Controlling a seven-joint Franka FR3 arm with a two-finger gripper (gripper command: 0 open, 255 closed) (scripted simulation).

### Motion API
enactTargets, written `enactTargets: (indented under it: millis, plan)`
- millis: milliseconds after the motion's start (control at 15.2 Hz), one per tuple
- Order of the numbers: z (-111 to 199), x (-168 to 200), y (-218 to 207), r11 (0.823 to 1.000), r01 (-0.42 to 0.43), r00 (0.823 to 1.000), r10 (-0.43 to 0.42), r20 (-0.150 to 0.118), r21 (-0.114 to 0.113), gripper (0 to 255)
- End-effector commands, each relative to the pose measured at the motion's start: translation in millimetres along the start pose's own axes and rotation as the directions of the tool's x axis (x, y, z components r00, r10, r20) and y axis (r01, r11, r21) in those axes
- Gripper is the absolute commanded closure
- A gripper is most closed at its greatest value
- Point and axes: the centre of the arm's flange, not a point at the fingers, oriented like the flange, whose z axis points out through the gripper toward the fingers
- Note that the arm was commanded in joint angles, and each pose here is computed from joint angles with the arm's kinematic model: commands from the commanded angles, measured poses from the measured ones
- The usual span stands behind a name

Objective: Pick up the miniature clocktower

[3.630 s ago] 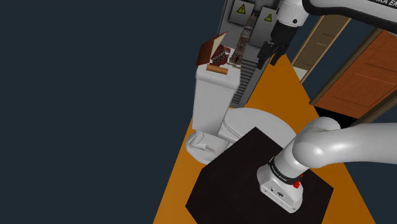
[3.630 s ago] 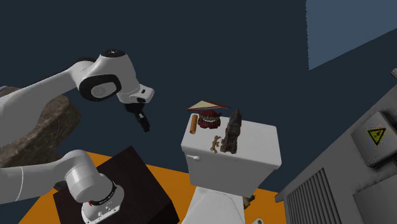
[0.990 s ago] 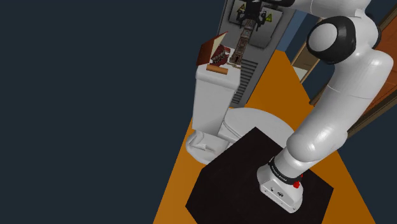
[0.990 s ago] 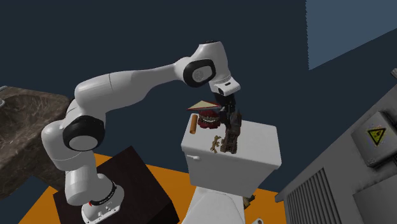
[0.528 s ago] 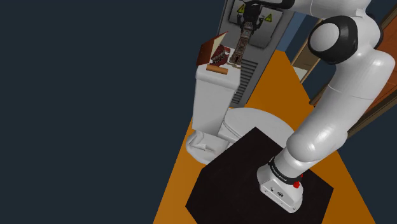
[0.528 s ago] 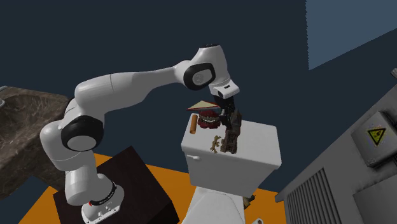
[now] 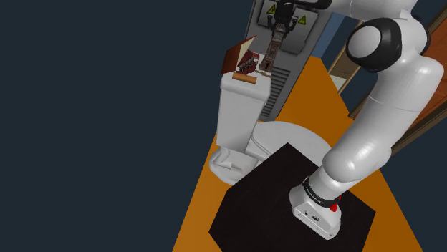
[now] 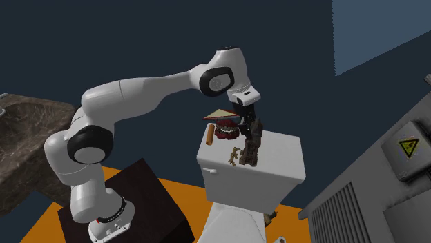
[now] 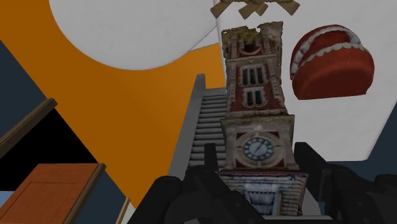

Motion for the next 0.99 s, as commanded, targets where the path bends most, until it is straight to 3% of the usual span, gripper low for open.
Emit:
enactTargets:
  millis: [0, 924]
  plan:
    - [-9.1, 3.6, 1.1, 1.000, 0.000, 1.000, 0.000, 0.000, 0.000, 255]
    - [-67.5, 28.7, 9.8, 1.000, 0.000, 1.000, 0.000, 0.000, 0.000, 255]
